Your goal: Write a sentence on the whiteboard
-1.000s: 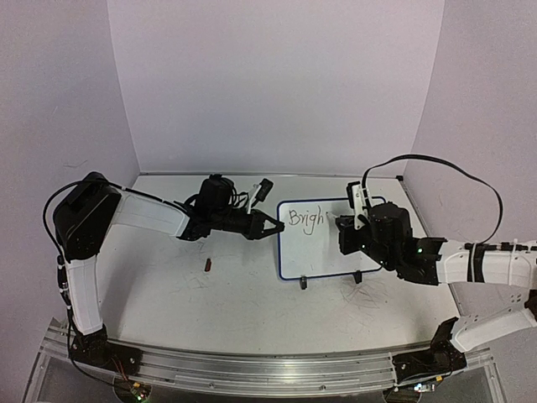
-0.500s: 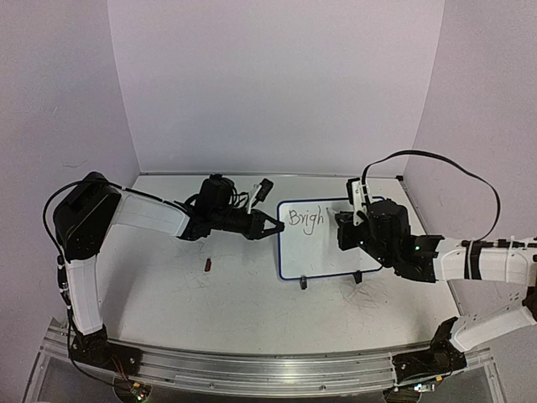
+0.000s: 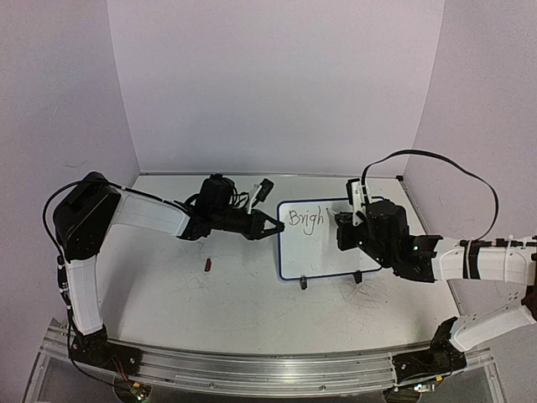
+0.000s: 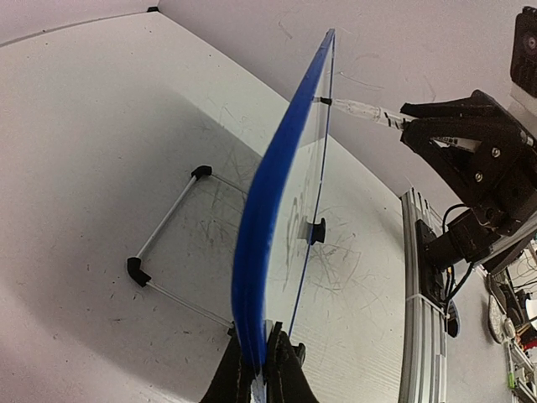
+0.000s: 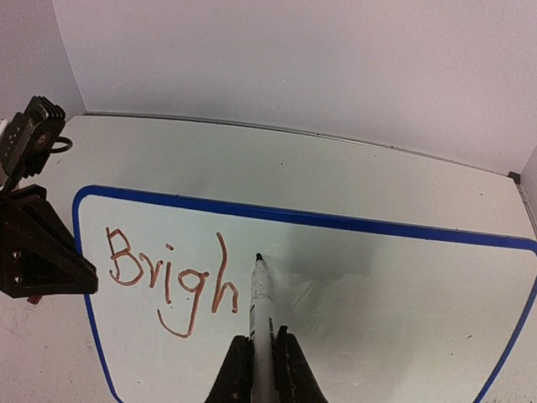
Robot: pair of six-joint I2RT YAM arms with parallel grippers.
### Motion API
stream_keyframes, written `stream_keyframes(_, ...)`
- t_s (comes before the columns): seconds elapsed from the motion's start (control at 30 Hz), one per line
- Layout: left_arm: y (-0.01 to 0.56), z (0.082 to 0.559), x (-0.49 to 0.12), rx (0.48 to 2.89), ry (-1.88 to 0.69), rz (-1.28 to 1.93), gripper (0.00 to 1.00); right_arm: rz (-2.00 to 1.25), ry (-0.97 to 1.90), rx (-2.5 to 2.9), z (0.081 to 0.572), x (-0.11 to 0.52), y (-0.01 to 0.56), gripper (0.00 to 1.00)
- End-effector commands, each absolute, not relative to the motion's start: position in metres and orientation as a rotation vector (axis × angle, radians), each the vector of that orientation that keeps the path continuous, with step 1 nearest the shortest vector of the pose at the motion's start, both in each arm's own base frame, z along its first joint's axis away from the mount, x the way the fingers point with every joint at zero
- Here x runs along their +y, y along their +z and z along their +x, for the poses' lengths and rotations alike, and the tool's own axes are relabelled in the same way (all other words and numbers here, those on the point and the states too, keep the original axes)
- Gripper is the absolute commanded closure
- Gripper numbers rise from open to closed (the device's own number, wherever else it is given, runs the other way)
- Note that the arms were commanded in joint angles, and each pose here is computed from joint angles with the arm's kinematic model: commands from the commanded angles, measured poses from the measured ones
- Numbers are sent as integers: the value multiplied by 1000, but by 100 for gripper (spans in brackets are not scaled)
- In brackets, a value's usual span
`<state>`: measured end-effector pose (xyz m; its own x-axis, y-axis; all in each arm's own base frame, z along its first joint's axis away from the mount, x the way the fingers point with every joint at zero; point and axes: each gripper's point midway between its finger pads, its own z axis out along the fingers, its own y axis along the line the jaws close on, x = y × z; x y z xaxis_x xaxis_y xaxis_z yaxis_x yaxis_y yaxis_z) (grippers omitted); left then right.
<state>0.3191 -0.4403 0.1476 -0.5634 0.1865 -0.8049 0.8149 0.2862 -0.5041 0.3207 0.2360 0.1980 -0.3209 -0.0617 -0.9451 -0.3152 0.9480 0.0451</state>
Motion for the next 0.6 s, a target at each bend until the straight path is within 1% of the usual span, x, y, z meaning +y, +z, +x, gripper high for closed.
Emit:
stream_keyframes(0.0, 112, 326, -434, 2068, -1145, 874, 100, -244, 275, 1899, 319, 232, 196, 100)
stream_keyframes(0.57, 113, 325, -436, 2071, -1141, 876, 100, -231, 315, 1953, 307, 226, 174, 100)
